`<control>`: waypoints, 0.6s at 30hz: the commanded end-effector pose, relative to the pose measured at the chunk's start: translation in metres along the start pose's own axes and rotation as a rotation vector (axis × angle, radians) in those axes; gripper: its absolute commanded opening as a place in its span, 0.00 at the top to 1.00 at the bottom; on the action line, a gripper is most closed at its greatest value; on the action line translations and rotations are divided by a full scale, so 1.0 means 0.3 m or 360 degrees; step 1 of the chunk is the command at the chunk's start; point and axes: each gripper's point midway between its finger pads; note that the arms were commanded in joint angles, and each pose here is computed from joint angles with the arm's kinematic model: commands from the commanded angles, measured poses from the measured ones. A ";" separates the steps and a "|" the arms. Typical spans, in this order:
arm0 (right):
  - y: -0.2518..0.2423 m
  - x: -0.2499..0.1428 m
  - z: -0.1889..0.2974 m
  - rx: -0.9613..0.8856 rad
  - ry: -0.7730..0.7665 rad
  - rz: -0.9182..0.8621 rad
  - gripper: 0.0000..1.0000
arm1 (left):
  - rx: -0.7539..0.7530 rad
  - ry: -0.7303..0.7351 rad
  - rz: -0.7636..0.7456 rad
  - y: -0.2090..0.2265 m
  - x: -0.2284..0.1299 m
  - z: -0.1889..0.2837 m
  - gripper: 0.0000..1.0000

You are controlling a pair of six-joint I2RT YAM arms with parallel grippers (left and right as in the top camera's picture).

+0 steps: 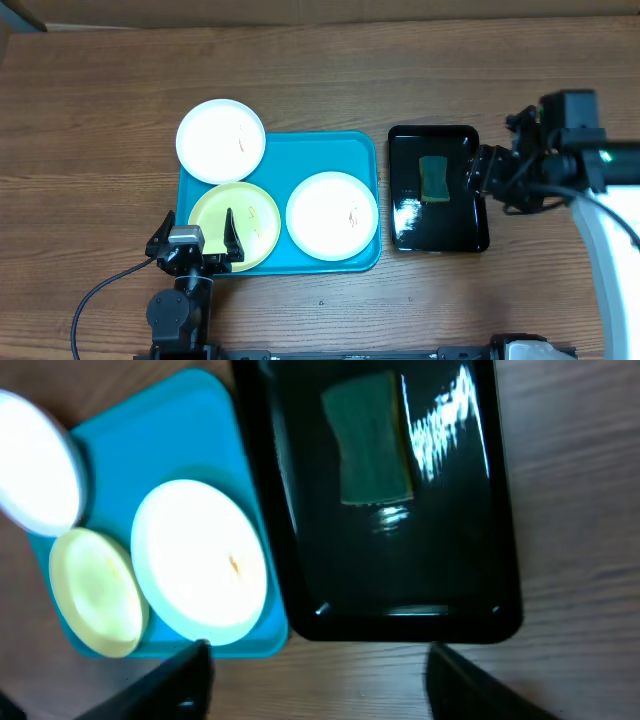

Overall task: Clean dirty plates on tray and stack at the side
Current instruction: 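Move the right gripper over the black tray toward the sponge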

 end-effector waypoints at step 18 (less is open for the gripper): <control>-0.077 0.075 -0.330 -0.0404 0.0023 0.0248 0.22 | -0.0012 -0.0007 -0.0020 -0.004 0.000 0.001 0.00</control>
Point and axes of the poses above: each gripper's point midway between its finger pads, its own z axis back along the fingers, its own y axis along the line the jaws close on, x = y × z, and after that the axes turned 6 degrees about z, right-handed
